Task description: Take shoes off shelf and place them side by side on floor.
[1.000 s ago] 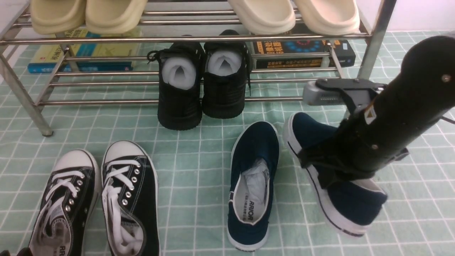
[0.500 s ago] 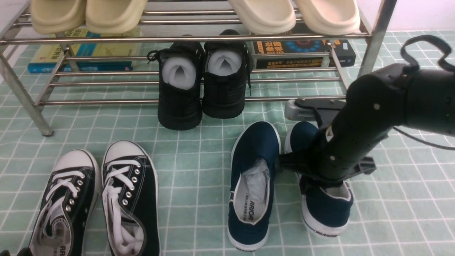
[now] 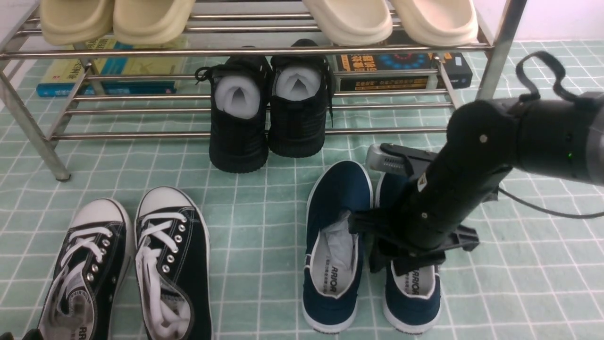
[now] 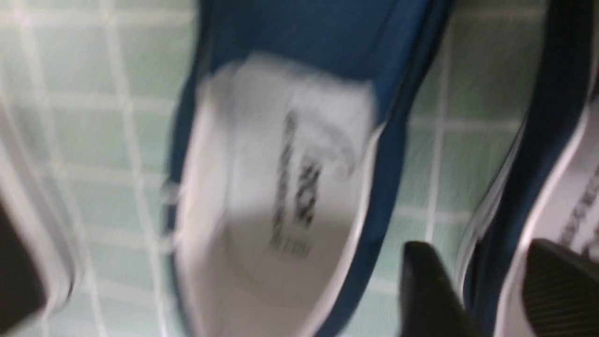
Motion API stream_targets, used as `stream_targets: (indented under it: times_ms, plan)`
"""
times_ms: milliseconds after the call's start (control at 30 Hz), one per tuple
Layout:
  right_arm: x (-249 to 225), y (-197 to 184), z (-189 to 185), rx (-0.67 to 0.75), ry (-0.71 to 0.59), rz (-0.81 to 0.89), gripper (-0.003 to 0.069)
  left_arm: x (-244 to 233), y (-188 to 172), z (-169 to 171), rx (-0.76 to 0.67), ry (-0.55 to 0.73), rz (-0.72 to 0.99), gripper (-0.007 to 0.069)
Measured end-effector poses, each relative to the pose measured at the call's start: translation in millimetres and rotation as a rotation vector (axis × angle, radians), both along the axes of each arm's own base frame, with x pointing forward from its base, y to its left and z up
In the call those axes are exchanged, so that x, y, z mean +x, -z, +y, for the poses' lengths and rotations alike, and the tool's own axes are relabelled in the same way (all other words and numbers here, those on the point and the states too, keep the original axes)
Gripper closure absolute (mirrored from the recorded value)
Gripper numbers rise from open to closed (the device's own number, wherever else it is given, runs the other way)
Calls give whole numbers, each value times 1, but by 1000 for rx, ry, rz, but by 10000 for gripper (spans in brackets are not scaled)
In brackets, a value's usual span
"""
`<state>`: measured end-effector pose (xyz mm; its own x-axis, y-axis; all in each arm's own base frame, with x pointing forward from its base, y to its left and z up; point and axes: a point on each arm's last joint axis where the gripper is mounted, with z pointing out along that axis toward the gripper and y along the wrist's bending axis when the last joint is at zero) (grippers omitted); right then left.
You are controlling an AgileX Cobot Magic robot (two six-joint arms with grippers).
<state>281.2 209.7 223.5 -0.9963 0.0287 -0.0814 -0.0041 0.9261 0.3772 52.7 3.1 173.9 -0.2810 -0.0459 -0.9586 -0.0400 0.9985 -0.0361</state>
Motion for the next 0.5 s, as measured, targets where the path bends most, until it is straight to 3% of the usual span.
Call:
stream_targets:
  times_ms: [67,133,267,333,500]
  plan:
    - [-1,-11,0,1,-44,-12,291,0,0,0,0,0,0,386]
    - [-5,-42,-5,-16,-184,-35,254,0,0,0,0,0,0,386]
    - [-9,-78,-17,-54,-328,-101,266,0,0,0,1,0,0,386]
    - [-11,-94,-24,-73,-376,-172,303,0,0,0,3,0,0,386]
    - [-30,-131,-46,-137,-433,-322,505,0,0,0,4,0,0,386]
